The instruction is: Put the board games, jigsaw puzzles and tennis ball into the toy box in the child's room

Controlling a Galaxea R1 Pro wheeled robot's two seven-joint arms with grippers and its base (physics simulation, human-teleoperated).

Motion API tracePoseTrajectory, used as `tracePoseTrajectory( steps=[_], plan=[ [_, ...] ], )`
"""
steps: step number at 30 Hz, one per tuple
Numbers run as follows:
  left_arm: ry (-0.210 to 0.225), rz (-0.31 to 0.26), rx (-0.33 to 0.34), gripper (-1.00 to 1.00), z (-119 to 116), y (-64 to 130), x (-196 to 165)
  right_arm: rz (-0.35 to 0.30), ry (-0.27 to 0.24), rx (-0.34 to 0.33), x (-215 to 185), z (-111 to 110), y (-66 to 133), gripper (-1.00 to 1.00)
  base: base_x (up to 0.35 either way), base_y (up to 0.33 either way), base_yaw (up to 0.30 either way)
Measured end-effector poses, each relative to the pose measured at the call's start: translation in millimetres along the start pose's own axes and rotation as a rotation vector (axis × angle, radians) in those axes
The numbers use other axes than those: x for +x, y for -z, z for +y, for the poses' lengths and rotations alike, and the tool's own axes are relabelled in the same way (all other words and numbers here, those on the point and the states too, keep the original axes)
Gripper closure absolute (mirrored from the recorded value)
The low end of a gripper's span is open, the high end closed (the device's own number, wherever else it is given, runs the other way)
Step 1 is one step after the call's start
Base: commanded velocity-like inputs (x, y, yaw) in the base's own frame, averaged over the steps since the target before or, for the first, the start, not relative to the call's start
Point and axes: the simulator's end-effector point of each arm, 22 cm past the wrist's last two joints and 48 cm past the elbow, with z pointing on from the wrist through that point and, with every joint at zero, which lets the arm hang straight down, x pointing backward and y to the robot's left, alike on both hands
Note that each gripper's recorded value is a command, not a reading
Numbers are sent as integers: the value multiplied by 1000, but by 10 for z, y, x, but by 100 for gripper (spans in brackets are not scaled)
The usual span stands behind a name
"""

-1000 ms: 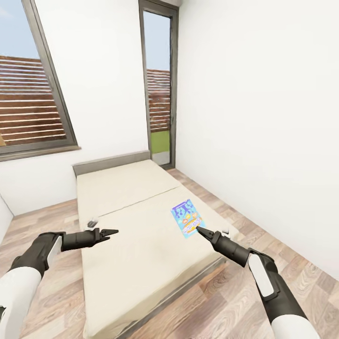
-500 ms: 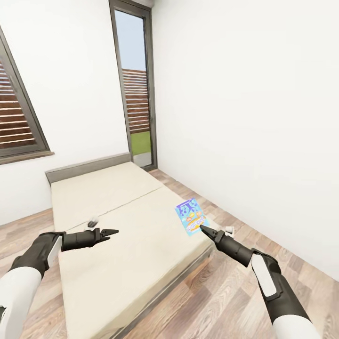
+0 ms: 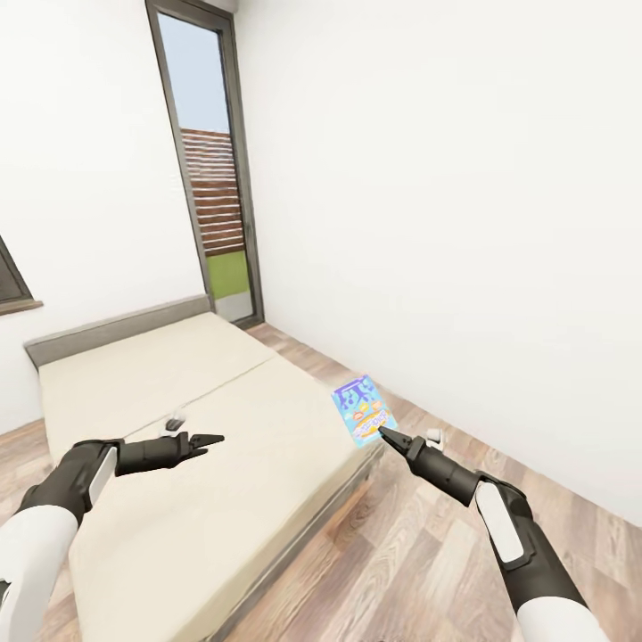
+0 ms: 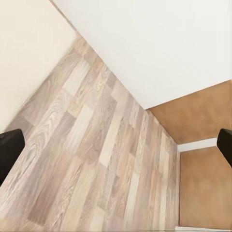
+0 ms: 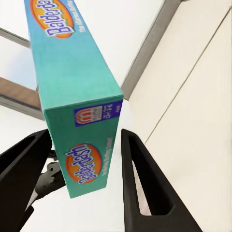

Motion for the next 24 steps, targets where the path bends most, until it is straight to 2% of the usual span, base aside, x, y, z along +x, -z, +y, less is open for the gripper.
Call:
tracePoseTrajectory(
  steps=[12, 24],
  plan=[
    [-1, 0, -3, -100, -81, 62, -16, 0, -6, 3, -8, 81, 39, 100, 0, 0, -279],
    [-26, -9, -1, -100, -166, 117, -44, -26, -25, 13, -79, 107, 134, 100, 0, 0, -279]
  ],
)
